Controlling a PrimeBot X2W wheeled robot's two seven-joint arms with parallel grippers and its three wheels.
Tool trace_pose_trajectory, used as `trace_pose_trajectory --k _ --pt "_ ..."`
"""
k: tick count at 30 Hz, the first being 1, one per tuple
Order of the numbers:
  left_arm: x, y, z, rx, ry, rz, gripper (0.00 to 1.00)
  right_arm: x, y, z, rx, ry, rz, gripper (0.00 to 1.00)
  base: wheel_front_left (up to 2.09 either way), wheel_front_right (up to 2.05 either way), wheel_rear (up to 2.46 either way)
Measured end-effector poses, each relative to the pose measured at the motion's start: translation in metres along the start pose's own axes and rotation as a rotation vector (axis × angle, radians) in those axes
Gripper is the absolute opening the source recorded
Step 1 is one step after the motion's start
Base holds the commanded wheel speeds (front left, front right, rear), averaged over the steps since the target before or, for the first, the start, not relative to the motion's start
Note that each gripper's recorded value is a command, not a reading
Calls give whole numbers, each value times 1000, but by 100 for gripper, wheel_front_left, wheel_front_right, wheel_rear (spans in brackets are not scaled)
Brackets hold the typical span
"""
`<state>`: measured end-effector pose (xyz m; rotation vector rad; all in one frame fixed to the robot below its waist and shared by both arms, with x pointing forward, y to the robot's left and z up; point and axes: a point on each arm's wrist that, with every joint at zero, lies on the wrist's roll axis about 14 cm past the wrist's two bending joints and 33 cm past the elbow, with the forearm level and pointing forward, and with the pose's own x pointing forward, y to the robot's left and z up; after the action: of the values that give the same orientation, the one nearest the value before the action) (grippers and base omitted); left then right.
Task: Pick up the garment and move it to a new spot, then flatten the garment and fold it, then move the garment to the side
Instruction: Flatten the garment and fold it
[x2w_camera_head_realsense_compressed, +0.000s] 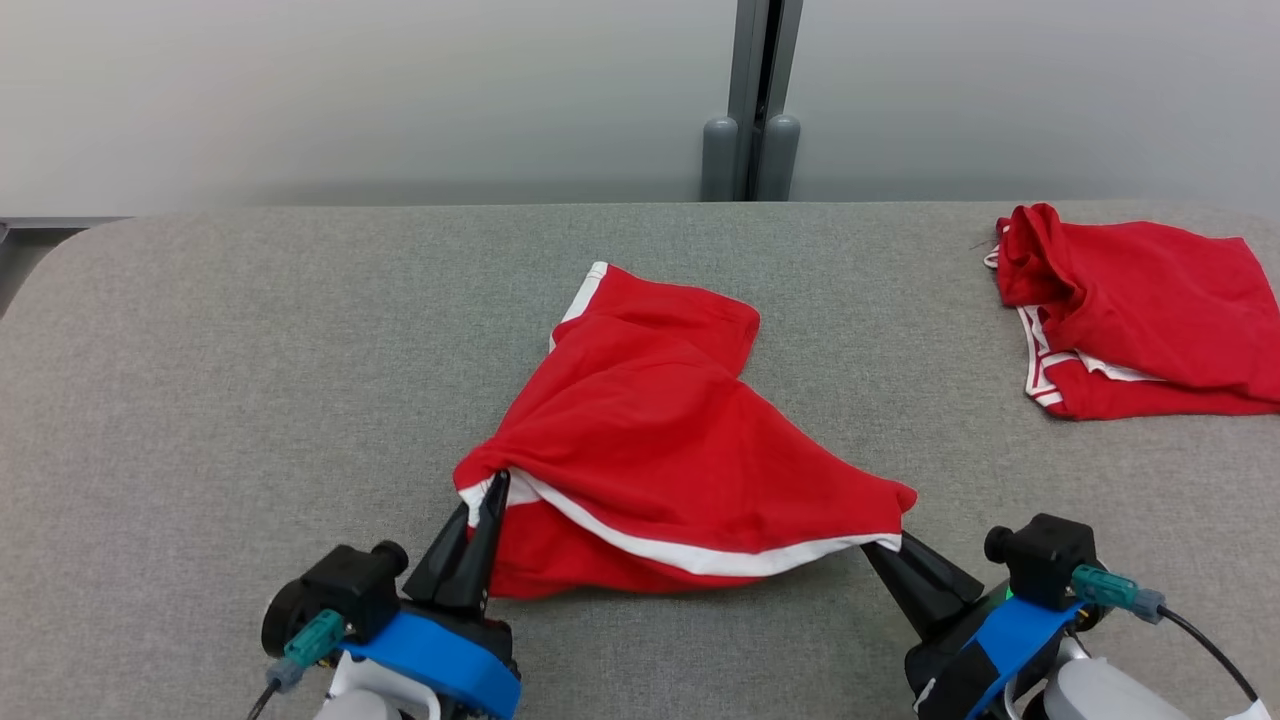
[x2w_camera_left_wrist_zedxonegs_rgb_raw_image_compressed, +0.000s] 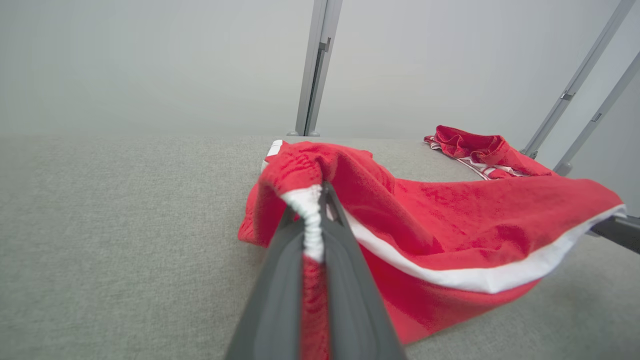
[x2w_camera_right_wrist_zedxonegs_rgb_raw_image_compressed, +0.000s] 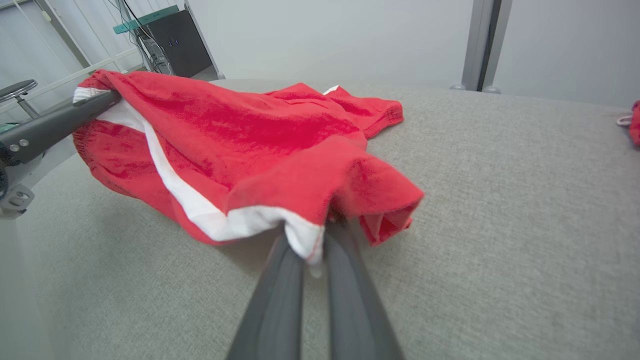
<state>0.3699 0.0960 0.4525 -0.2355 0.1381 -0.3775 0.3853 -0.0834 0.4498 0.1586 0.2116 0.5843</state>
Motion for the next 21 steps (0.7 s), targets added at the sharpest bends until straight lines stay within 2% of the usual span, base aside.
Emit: trace_pose_trajectory --k 6,9,14,21 --pt "23 7 41 21 -99 -19 0 8 1 30 -38 -73 33 0 0 0 0" --pt "47 9 66 35 -148 -52 0 22 -11 52 -72 -114 26 0 0 0 0" --pt "102 9 104 59 -178 -141 0 63 -35 96 -153 -175 22 0 0 0 0" --pt "187 14 186 36 -260 -207 0 131 -74 179 -167 -264 -28 0 0 0 0"
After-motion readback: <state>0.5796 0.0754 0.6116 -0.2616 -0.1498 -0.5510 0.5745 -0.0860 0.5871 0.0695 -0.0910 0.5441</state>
